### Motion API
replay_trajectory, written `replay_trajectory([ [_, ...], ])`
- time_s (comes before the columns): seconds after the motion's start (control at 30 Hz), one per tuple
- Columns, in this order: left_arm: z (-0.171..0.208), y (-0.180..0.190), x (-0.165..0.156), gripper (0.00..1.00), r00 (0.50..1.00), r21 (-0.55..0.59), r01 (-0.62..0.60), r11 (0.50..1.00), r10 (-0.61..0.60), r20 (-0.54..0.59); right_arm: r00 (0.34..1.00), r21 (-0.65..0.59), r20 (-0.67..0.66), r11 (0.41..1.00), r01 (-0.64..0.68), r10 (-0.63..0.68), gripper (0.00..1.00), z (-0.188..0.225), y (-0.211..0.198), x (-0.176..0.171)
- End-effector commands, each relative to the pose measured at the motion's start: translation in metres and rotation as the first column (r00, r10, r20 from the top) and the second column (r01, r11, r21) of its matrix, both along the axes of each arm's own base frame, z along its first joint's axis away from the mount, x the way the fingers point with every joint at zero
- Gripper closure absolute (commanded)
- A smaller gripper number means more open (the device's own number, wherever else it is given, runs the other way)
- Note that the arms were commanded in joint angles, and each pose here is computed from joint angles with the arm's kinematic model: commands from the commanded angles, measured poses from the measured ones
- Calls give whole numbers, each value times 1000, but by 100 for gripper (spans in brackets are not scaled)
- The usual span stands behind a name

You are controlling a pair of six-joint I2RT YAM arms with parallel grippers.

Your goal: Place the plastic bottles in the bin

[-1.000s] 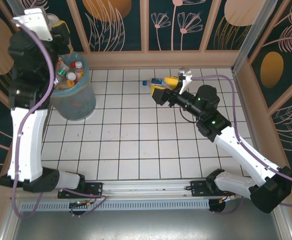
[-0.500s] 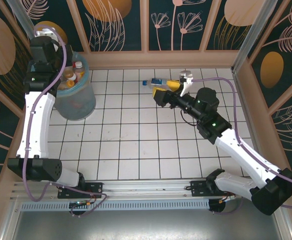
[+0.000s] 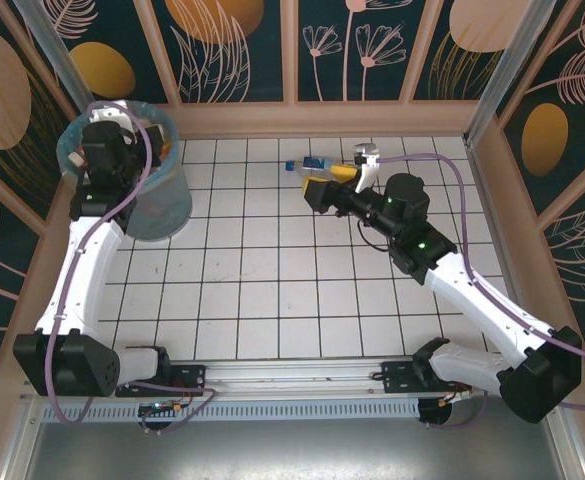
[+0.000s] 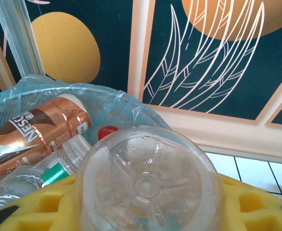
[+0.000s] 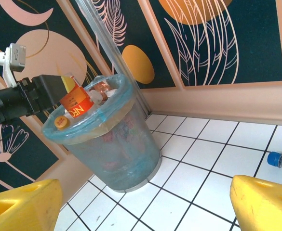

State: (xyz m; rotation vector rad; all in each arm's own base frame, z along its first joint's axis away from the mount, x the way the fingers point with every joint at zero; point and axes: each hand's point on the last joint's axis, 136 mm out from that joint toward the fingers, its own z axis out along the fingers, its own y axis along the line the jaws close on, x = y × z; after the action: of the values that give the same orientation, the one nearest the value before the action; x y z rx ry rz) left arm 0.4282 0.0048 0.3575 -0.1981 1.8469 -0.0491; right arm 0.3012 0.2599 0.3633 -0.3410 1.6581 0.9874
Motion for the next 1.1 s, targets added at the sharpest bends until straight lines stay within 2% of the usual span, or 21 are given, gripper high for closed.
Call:
replay_trajectory([
  [0.0, -117, 9, -16, 91, 933, 17, -18, 1000, 23, -360, 1000, 18, -10, 1000, -13, 14, 10, 4, 3, -1],
  [0.1, -119, 22, -11, 92, 926, 9, -31, 999, 33, -375, 1000, 27, -20, 999, -16, 17, 10, 2, 4, -1],
  [0.3, -97, 62, 0, 92, 925, -11, -105, 994, 94, -369, 999, 40, -31, 999, -14, 15, 11, 3, 5, 1],
  [0.4, -85, 71, 1, 88, 934, -42, -127, 991, 105, -341, 999, 42, -40, 999, -7, 8, 11, 1, 4, 1],
  [0.53, -77, 71, 4, 79, 942, -92, -130, 987, 94, -322, 999, 41, -43, 999, -2, 4, 11, 1, 4, 2],
  [0.73, -40, 53, 11, 79, 973, -186, -51, 981, 6, -232, 999, 38, -47, 999, -2, 3, 11, 0, 4, 2],
  [0.83, -36, 60, 14, 67, 969, -165, -80, 983, 39, -242, 999, 40, -49, 999, -3, 5, 11, -1, 4, 2],
  [0.93, -31, 61, 14, 49, 968, -160, -86, 983, 45, -248, 998, 42, -58, 999, -5, 8, 11, -3, 5, 2],
  [1.07, 11, 56, 12, 35, 986, -171, -52, 984, 24, -164, 998, 43, -67, 999, -5, 8, 11, -6, 5, 2],
])
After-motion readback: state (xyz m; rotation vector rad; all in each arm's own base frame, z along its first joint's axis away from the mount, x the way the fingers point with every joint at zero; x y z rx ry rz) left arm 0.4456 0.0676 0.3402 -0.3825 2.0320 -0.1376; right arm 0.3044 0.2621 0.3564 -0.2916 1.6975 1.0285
